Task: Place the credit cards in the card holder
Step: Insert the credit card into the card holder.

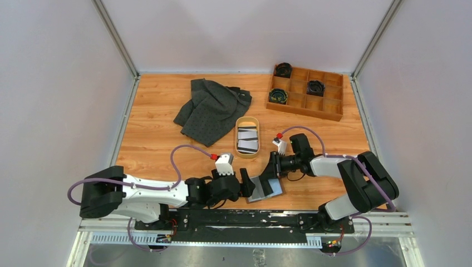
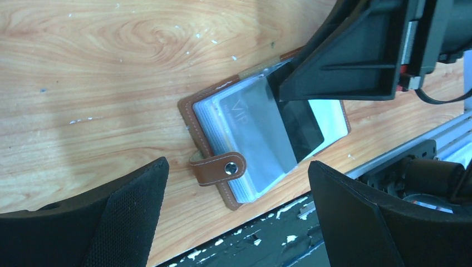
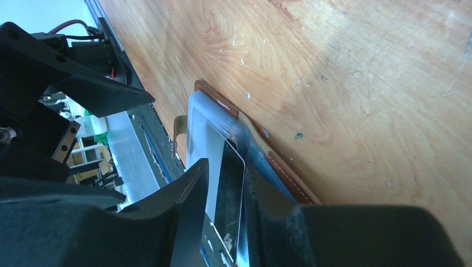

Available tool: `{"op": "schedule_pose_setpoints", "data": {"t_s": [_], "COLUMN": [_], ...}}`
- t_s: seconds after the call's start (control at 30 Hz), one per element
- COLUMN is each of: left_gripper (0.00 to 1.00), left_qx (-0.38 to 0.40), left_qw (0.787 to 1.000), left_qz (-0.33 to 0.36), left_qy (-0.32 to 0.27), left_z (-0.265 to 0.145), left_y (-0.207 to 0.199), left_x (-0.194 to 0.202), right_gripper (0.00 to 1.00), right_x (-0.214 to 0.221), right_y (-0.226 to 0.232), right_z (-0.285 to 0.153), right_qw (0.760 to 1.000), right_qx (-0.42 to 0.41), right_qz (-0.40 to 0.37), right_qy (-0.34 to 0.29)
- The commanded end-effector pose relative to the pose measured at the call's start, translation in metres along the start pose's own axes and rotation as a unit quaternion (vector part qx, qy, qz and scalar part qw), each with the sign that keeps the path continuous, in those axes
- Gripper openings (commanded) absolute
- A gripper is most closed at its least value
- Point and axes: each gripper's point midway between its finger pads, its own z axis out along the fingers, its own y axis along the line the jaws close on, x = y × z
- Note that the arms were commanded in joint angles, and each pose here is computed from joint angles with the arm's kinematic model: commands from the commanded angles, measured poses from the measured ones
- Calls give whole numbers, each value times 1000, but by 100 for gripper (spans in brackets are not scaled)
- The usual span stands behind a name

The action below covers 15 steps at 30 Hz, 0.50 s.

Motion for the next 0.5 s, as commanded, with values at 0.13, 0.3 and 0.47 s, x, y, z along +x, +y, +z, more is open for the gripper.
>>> {"op": "schedule_pose_setpoints", "data": {"t_s": [0.13,0.3,0.47], "left_gripper": [95,88,64], "left_qx": [39,99,162], "left_qw": [998,990,980], "left_qz": [42,100,108], "left_qy": [-6,9,26], "left_z": [-4,-10,-12], "left_y": [-28,-62,-95], "left_x": [-10,-9,-3], "right_gripper": [32,31,32], "right_x": [0,1,2], "right_y": [0,-1,-1], "right_z": [2,2,3], "right_qw": [1000,1000,1000], "right_qx": [14,16,18], "right_qz": [-6,-7,-10], "right_qy": [9,12,17]}}
